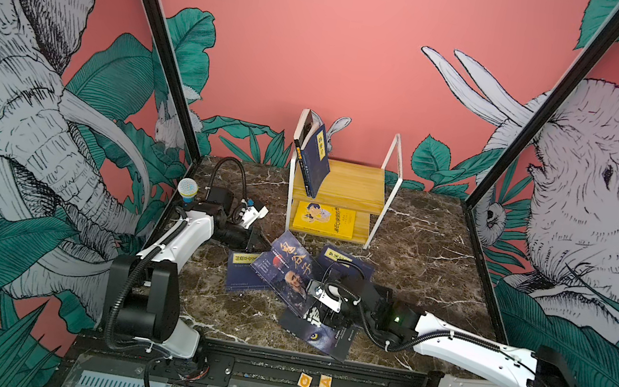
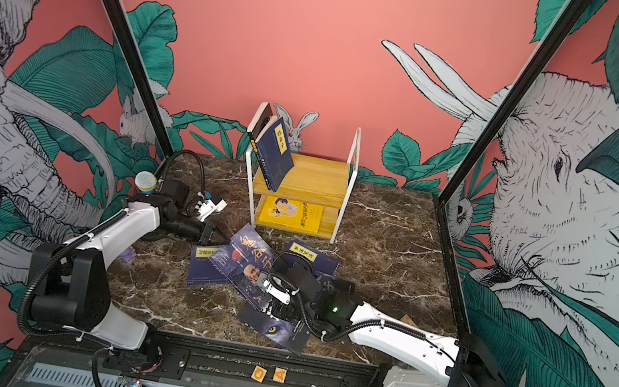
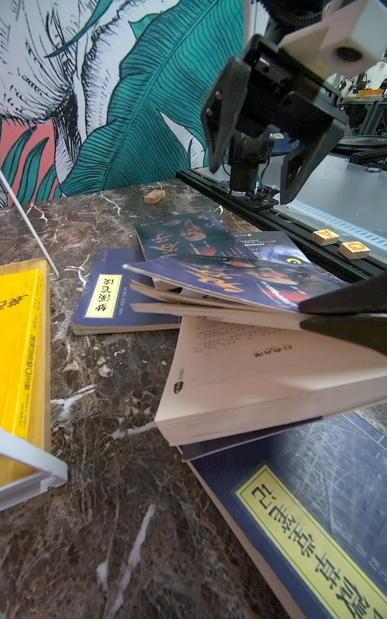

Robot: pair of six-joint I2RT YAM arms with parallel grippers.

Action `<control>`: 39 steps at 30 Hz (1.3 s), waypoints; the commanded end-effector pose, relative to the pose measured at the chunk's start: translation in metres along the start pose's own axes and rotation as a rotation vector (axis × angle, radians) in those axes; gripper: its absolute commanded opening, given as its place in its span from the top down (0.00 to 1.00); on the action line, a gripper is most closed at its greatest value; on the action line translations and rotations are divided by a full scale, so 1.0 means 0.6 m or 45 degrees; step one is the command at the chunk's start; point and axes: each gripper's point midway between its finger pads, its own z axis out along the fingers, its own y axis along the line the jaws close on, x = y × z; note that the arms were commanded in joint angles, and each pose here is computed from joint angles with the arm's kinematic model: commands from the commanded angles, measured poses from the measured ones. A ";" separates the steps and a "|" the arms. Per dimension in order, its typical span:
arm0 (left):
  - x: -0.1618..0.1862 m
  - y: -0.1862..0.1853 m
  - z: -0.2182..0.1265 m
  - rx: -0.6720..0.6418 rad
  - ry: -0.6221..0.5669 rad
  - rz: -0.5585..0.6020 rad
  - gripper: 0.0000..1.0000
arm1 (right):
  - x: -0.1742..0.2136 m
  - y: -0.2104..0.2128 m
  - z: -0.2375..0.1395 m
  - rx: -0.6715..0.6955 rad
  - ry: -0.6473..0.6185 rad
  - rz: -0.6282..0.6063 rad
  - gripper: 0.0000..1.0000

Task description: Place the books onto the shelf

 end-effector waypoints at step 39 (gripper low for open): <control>-0.003 0.002 0.001 0.018 -0.006 -0.042 1.00 | -0.112 0.072 0.218 0.500 0.163 -0.031 0.57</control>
